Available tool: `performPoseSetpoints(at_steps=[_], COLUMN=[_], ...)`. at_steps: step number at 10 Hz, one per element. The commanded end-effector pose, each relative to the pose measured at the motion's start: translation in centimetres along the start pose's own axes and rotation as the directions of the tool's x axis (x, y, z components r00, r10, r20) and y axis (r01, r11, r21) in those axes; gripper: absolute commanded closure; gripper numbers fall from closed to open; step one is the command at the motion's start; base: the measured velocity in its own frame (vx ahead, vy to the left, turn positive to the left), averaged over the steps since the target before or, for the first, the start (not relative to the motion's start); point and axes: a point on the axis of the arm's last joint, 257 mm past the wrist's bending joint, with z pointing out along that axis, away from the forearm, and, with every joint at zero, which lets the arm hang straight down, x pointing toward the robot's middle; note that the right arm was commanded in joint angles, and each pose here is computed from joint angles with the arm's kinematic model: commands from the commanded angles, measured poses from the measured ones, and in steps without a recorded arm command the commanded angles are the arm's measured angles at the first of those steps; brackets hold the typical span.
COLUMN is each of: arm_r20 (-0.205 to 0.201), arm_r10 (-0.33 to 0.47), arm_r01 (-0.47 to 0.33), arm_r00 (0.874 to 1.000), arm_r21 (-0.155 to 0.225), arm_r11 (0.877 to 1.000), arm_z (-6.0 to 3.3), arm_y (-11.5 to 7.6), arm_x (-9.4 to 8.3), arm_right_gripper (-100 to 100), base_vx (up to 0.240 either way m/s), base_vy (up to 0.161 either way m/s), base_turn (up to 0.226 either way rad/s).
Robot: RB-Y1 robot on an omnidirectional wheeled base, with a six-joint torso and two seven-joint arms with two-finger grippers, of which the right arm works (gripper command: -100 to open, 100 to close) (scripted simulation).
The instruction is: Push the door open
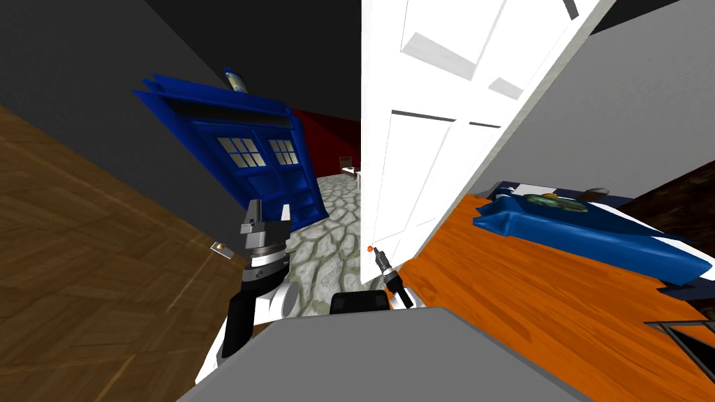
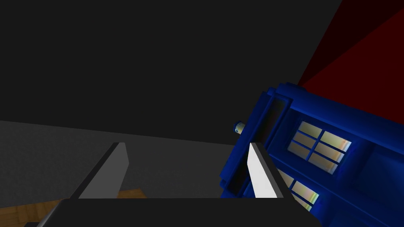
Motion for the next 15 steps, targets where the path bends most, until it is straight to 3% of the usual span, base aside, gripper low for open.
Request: performPoseSetpoints(at_steps=[1, 7, 15], arm_r20=[-0.004, -0.012, 0.007], arm_r10=[0.004, 0.023, 0.016], arm_r01=[-0.004, -0.023, -0.016], arm_r00=[1.0, 1.0, 1.0], arm_r21=[0.002, -0.003, -0.008], arm_r11=[1.0, 1.0, 1.0], arm_z=[-0.16, -0.27, 0.34], arm_y=[-0.05, 0.15, 0.17], arm_x=[0.19, 1.0, 0.39], arm_right_gripper=[-100, -100, -100], base_vx=[-0.221, -0.188, 0.171], base_vy=[-0.017, -0.043, 0.063], base_turn=[-0.02, -0.023, 0.024])
